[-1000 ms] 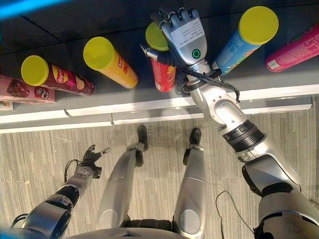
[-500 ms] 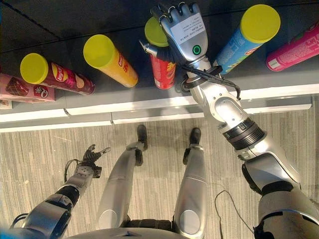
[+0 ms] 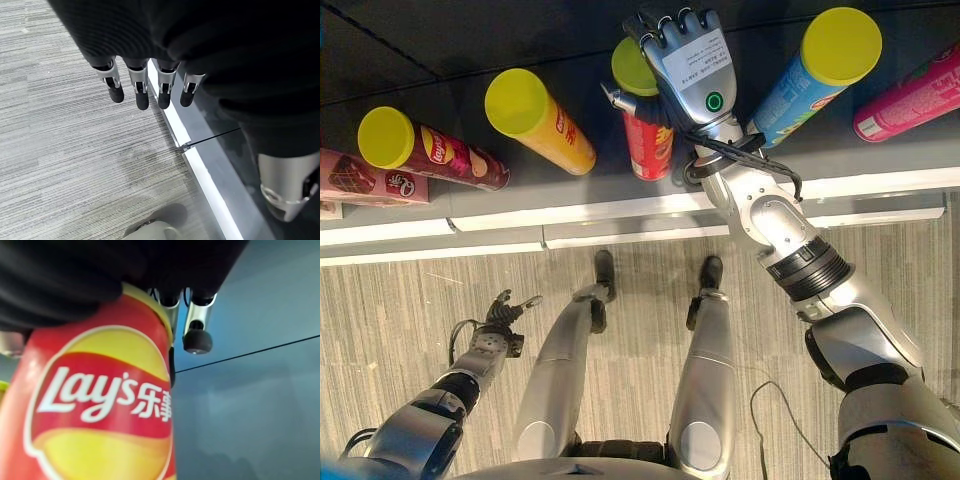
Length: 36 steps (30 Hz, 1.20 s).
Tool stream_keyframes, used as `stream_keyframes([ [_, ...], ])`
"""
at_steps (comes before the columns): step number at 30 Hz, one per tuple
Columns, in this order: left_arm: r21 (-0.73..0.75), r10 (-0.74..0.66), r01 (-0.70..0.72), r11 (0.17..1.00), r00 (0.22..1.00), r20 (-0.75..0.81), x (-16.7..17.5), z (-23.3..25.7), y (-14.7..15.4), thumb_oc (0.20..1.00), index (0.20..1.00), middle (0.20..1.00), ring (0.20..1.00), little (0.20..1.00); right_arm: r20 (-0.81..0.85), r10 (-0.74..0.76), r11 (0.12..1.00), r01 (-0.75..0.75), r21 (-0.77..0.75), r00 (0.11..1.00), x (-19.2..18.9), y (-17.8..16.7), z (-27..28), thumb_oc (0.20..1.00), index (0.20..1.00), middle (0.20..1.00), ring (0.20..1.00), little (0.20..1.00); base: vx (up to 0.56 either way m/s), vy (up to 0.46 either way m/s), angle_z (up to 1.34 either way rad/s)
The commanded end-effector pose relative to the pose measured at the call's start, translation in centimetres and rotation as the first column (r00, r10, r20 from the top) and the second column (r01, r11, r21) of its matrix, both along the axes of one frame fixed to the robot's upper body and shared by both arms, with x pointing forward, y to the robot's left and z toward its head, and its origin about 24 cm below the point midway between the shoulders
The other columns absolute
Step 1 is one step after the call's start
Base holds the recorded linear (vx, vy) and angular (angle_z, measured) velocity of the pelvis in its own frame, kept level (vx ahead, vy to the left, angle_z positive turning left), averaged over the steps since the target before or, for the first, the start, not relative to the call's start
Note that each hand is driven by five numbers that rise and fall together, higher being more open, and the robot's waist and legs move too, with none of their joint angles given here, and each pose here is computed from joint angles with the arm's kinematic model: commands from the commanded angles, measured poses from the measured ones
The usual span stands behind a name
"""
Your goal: Put the goods on the table back onto the shelves and tidy them up.
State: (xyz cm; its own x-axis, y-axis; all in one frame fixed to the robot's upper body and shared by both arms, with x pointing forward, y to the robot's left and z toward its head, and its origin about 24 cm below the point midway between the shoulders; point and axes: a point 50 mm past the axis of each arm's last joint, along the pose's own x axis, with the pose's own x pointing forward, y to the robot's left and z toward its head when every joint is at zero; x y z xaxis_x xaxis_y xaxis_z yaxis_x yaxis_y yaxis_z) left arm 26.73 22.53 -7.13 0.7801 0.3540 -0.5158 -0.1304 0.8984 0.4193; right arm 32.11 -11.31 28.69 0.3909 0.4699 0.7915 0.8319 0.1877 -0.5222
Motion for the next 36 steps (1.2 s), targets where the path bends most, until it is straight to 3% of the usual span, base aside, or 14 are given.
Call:
stream_keyframes([
  [1, 0.023, 0.057, -0.056, 0.998, 0.997, -0.057, -1.2, -0.9, 1.1, 1.0, 1.0, 1.0, 1.0, 1.0, 0.095, 0.043, 0.999, -0.044, 0.016, 0.995, -0.9, 0.8, 2.2, 0.2, 0.2, 0.2, 0.2, 0.2, 0.0, 0.0, 0.0],
  [36, 0.019, 0.071, -0.07, 0.997, 0.997, -0.04, -0.7, -0.5, 1.1, 1.0, 1.0, 1.0, 1.0, 1.0, 0.132, 0.015, 0.999, -0.021, 0.045, 0.991, -0.6, 0.7, 3.4, 0.2, 0.2, 0.2, 0.2, 0.2, 0.0, 0.0, 0.0],
])
